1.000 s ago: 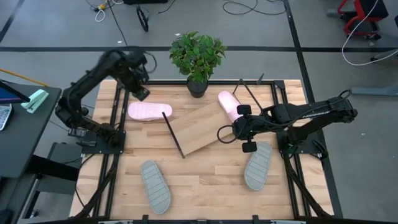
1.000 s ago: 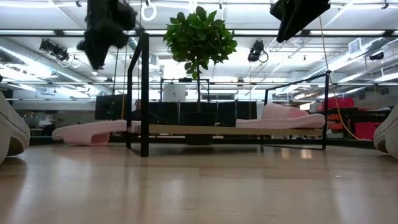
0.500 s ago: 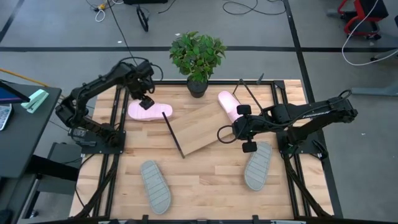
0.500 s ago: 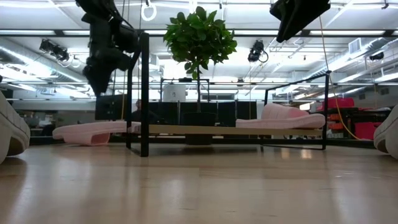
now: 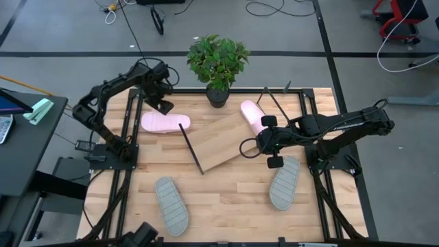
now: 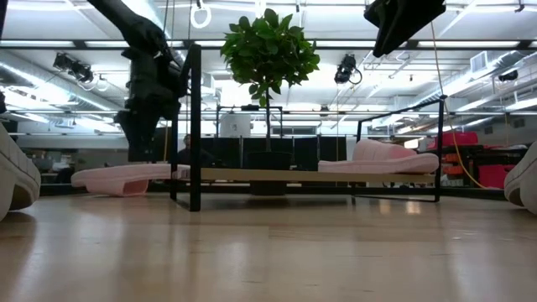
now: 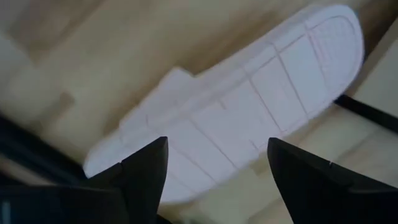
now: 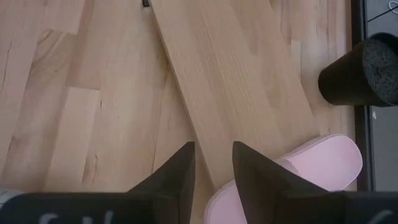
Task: Pick and place slides into the shelf
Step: Put the pink slipper on the shelf
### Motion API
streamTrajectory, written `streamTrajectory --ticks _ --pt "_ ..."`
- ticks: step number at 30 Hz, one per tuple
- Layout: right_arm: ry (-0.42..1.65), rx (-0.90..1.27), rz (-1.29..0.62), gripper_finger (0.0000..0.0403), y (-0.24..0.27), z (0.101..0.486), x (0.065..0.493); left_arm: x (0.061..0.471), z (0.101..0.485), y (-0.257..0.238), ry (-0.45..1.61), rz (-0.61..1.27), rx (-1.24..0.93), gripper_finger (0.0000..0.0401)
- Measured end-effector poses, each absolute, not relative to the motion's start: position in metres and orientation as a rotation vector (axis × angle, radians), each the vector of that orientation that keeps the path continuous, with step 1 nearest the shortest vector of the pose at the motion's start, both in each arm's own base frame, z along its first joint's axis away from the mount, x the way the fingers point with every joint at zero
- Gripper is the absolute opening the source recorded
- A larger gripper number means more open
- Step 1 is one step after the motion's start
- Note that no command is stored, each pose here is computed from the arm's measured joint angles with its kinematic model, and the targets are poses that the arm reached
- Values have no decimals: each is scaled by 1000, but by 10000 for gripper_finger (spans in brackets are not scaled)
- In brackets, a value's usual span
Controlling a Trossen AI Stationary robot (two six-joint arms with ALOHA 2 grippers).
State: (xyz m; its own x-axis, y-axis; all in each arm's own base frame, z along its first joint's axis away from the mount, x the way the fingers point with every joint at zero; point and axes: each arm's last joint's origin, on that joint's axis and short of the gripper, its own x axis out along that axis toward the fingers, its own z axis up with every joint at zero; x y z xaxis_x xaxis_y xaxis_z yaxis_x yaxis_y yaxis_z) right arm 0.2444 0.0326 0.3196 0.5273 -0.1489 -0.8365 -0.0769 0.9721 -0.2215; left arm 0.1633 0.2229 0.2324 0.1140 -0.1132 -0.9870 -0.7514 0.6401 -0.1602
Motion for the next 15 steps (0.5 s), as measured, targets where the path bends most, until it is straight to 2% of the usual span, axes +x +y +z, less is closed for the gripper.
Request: streamTrajectory --ticks 8,15 --pt "1018 -248 -31 113 33 320 244 184 231 232 1285 502 -562 282" --pt "1018 -247 -29 113 33 320 244 186 232 232 1222 414 -598 282"
